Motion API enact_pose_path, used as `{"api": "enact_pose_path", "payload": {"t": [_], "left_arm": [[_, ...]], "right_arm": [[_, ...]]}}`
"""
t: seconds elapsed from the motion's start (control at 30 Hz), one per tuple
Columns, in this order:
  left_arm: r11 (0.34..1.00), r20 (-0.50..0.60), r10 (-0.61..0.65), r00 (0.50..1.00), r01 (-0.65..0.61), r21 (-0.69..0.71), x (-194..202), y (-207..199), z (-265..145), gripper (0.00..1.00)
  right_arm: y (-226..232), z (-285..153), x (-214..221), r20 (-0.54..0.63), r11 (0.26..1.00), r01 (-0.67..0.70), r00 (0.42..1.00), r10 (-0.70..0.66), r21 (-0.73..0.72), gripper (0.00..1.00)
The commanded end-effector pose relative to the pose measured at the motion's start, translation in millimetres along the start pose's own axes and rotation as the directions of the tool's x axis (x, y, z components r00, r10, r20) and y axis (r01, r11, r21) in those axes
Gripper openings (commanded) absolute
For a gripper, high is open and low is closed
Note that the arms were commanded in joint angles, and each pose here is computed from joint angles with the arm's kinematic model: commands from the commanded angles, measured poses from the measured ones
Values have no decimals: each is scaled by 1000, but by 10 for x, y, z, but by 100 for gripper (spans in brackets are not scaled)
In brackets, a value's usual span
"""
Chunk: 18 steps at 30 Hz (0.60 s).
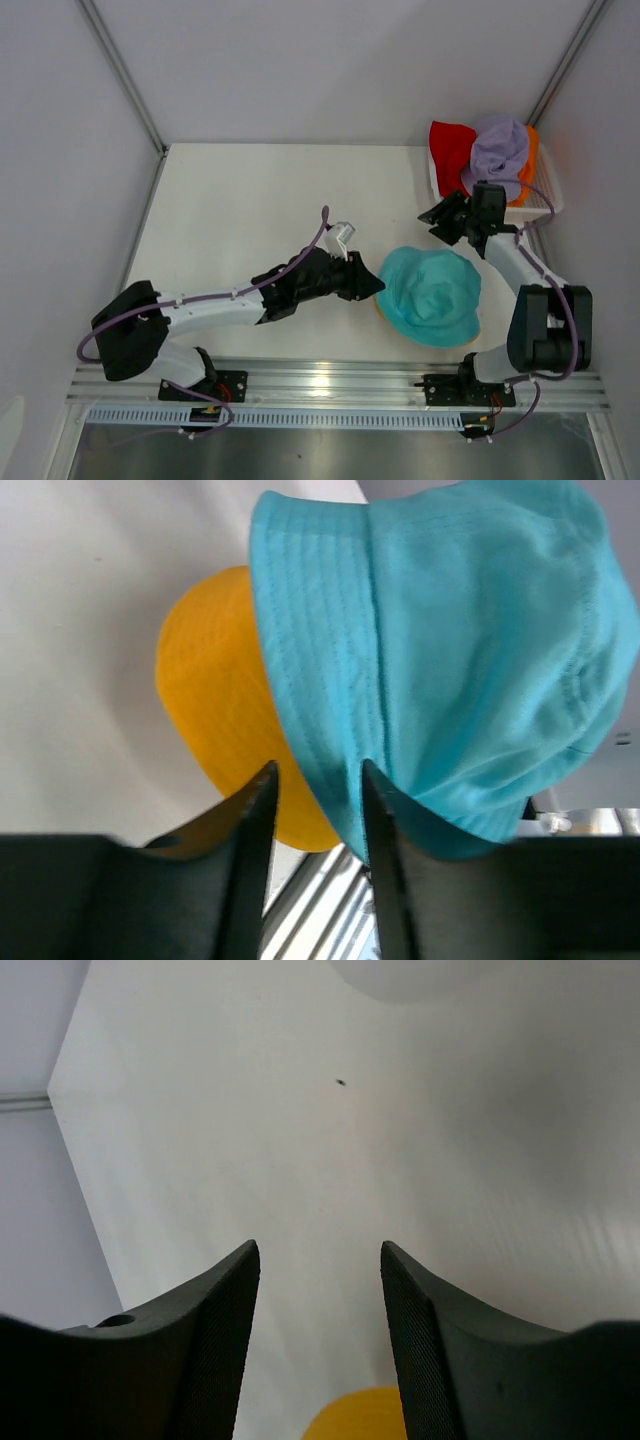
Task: Stack the hats
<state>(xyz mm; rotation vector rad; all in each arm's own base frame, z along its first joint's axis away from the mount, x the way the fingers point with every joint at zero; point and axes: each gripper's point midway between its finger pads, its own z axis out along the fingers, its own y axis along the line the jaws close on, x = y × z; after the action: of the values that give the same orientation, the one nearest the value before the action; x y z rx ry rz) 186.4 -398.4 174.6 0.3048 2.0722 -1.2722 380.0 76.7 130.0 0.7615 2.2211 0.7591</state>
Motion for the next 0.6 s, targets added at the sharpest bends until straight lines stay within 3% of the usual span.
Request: {"api": "enact_pose_path", "payload": {"t": [0.0, 0.13, 0.3, 0.43, 0.57], "left_arm": [[997, 57, 50, 997, -46, -55, -170, 27, -45, 46], [991, 82, 45, 996, -35, -125, -338, 108, -15, 55], [997, 98, 40, 994, -34, -67, -534, -36, 7, 55], [997, 59, 59, 997, -62, 56, -490, -271, 42, 56], [994, 7, 30, 1000, -30, 108, -393, -351, 146, 57]], "right_arm": [[742, 151, -358, 93, 984, 106, 991, -93, -144, 54], [980, 514, -330, 36, 977, 140, 990, -136, -163, 53], [1162, 577, -514, 36, 969, 194, 981, -191, -153, 54], [1348, 250, -939, 122, 943, 315, 945, -302, -104, 64], [1332, -353, -1140, 191, 953, 285, 946, -262, -103, 69]]}}
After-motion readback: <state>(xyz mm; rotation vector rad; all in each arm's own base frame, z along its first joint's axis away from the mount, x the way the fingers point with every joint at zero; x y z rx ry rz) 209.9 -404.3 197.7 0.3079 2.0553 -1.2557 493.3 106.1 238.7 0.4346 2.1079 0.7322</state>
